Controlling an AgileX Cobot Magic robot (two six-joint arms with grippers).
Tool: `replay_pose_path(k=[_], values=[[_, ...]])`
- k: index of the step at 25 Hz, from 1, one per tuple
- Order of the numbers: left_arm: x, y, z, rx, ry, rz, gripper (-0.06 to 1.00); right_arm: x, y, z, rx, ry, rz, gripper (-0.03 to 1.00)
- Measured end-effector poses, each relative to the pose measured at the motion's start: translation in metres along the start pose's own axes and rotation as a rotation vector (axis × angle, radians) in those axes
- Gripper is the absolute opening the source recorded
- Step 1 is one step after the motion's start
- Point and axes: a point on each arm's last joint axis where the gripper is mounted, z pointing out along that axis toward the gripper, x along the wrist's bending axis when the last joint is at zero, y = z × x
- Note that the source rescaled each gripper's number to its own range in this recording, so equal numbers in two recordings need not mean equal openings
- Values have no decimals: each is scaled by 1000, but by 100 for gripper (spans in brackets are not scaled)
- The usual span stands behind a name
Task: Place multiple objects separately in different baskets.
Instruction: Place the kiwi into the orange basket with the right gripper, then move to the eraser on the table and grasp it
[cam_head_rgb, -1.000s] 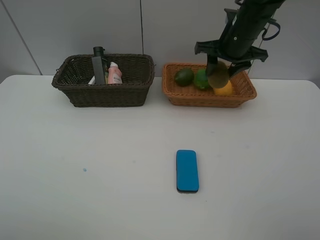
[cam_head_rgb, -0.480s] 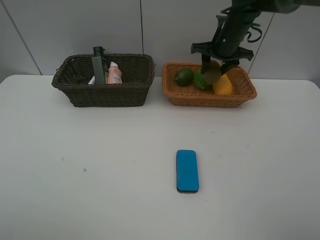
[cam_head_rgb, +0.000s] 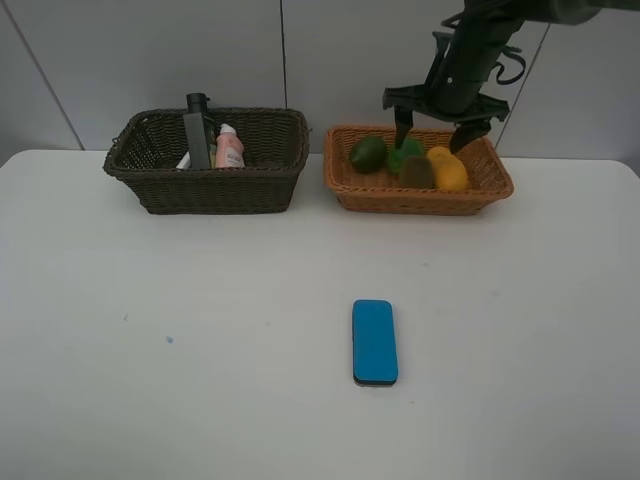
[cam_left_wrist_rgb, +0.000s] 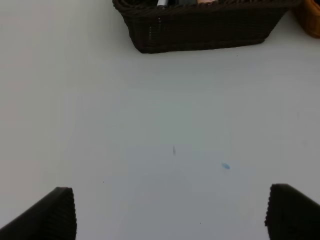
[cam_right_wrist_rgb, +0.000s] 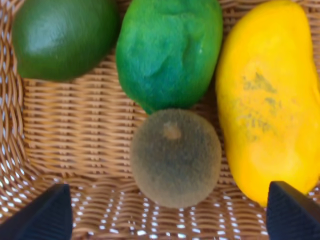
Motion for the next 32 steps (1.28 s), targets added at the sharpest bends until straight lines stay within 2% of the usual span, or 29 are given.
replay_pose_path(k=[6,12,15,23,28,32], values=[[0,0,0,0,0,0,94,-3,-9,-19,81,-16,7,99],[0,0,0,0,0,0,94,8,-22,-78,11,51,13,100],[0,0,0,0,0,0,94,15,-41,-93,23,62,-7,100],[0,0,0,0,0,0,94,35,-114,-79,199,13,-51,100],[0,0,0,0,0,0,94,48,-148,-59,238,1,-47,100],[0,0,0,0,0,0,94,57,-171,-37,221,14,-10,100]])
